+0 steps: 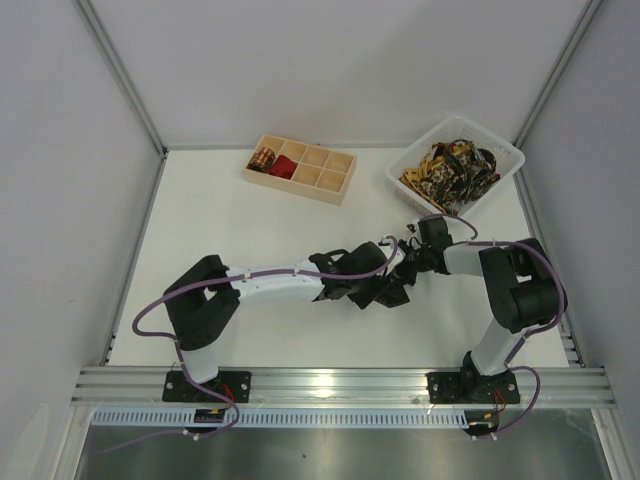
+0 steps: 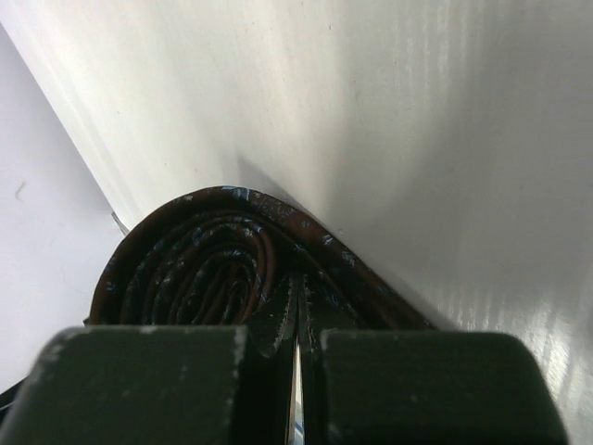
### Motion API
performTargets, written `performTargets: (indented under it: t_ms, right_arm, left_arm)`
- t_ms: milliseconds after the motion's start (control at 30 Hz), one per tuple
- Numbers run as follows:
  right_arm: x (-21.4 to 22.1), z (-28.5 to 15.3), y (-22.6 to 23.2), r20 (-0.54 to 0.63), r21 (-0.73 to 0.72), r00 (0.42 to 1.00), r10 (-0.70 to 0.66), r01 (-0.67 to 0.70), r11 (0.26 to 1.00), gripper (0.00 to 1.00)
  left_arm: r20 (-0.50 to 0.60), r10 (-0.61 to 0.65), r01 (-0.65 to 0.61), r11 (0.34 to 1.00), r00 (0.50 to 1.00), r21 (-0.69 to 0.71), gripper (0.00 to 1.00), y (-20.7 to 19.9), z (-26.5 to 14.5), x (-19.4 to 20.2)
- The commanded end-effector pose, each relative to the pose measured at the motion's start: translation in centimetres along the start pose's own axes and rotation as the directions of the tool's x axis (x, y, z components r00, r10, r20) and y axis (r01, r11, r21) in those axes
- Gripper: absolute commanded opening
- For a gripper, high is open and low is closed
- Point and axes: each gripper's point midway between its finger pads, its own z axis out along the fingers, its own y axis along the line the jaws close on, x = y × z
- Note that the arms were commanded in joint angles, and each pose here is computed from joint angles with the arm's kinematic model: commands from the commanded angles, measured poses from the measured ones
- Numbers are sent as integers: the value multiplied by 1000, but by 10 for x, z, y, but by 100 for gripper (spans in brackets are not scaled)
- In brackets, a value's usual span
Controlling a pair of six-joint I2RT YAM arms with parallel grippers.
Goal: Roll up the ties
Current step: Roll the tie
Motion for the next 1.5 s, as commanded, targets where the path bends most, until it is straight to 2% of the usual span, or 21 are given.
performTargets:
  t_ms: [0, 300, 667, 1100, 1467]
  right_arm:
    - [-11, -13, 21, 28, -40, 998, -57, 58, 997, 0]
    - [-9, -15, 18, 13, -31, 998, -69, 69, 997, 0]
    - [-19, -30, 16, 55, -8, 996, -76, 77, 997, 1]
    - [-11, -23, 6, 38, -18, 998, -51, 52, 998, 1]
    - [-13, -31, 13, 59, -32, 997, -52, 54, 998, 1]
  left_arm:
    - [94, 1, -3, 1000, 996, 26, 59, 0, -14, -23]
    - [106, -4, 2, 1000, 994, 18, 59, 4, -15, -28]
    - [126, 3, -5, 1000, 992, 14, 59, 7, -20, -37]
    - [181, -1, -1, 1000, 983, 15, 61, 8, -36, -57]
    - [169, -18, 5, 997, 985, 79, 61, -6, -22, -57]
